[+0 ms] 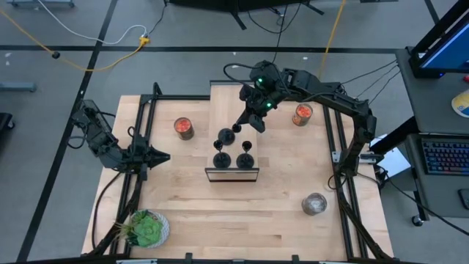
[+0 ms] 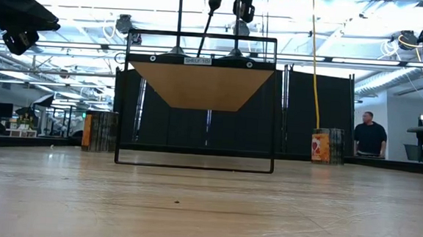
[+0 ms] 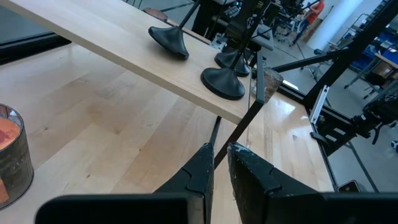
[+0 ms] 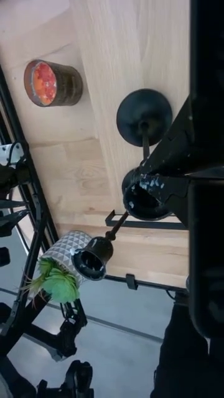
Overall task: Pick & Place candle stick holders
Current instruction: Put the black candle holder on the shelf
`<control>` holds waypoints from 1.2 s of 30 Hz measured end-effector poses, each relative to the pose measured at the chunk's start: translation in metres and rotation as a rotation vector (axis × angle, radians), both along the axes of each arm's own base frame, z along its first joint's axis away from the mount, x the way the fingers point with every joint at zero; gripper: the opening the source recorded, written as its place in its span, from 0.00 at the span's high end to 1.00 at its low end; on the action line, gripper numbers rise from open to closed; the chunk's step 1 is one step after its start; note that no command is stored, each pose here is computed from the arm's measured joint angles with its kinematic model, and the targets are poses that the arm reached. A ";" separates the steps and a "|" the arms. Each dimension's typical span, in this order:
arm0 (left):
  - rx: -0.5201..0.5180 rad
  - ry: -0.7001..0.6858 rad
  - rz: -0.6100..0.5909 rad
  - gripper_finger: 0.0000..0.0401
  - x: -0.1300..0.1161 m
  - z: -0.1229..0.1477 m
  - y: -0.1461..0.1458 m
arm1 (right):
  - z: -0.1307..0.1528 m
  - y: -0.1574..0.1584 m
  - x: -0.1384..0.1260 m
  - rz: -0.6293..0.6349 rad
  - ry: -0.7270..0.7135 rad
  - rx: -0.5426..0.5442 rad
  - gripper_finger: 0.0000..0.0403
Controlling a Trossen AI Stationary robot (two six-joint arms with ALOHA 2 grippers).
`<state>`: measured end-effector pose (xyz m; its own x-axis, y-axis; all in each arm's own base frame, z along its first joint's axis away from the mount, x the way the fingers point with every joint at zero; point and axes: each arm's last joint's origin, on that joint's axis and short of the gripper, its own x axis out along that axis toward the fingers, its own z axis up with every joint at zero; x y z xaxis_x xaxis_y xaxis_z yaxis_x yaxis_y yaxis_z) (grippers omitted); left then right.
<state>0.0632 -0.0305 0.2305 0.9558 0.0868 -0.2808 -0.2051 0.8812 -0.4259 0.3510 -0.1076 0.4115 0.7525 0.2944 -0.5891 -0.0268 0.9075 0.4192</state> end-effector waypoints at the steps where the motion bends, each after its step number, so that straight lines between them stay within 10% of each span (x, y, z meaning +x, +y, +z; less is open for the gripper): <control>1: 0.000 0.000 0.000 0.87 0.000 0.000 0.000 | 0.000 0.000 0.000 -0.002 0.001 0.003 1.00; 29: -0.006 -0.108 0.153 0.87 0.002 0.009 0.003 | 0.010 -0.014 0.004 -0.030 -0.132 -0.058 1.00; 36: 0.195 -0.252 0.253 0.87 0.009 0.037 0.000 | 0.007 -0.016 -0.002 -0.042 -0.084 -0.088 1.00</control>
<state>0.0726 -0.0301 0.2680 0.9343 0.3564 0.0049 -0.3362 0.8856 -0.3204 0.3494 -0.1237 0.4188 0.8107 0.2117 -0.5459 -0.0194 0.9416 0.3363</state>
